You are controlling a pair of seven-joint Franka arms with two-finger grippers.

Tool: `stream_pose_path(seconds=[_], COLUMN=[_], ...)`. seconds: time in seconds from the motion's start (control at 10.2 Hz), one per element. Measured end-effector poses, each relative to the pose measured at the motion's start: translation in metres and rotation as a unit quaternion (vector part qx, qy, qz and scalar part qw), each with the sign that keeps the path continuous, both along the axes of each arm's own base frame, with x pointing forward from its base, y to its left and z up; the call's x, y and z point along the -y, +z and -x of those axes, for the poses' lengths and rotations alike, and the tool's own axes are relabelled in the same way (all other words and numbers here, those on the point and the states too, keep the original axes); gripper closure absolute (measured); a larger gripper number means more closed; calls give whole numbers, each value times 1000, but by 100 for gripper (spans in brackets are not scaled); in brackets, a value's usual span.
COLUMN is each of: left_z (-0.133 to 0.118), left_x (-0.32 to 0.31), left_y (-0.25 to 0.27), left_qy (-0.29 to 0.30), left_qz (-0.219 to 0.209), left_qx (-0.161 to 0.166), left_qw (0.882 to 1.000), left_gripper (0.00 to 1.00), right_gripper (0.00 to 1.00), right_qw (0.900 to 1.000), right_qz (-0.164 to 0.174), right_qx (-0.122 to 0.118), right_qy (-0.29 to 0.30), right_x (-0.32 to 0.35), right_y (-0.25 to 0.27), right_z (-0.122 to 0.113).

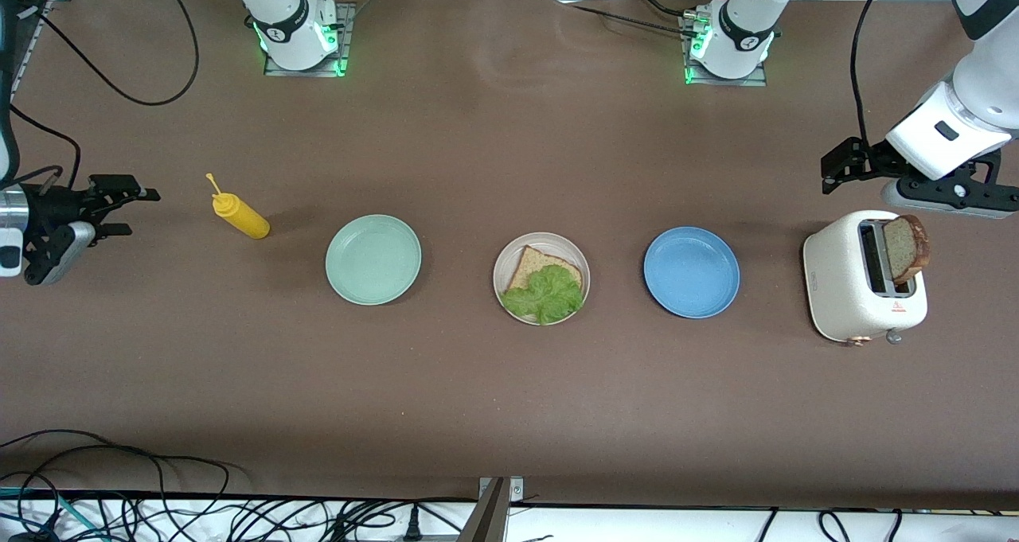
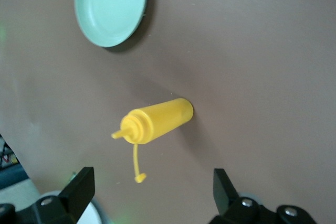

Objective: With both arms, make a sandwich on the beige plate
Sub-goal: 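Grasp the yellow squeeze bottle with the right gripper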

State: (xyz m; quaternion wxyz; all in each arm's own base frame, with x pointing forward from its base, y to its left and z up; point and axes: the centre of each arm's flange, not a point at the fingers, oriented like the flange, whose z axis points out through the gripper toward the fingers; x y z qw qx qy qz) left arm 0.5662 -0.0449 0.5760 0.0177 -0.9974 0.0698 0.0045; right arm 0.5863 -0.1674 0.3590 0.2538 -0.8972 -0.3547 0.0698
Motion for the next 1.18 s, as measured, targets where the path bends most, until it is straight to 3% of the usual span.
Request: stream_pose_path(seconds=[0.2,0.39,0.79,1.18], left_z=[0,0,0,0], left_x=[0,0,0,0], left_y=[0,0,0,0], left_qy=[0,0,0,0], left_qz=[0,0,0,0], left_qx=[0,0,0,0], left_qw=[1000,1000,1000,1000], left_gripper=[0,0,0,0], right_gripper=[0,0,0,0], right_qw=[991,969,928,891], right_qz=[-102,-188,-251,-286], right_qx=[63,123,201,241], right_qy=[58,108,187,256], right_x=[17,23,27,25], right_y=[-48,-100,-146,-169], right_z=[11,13,17,32])
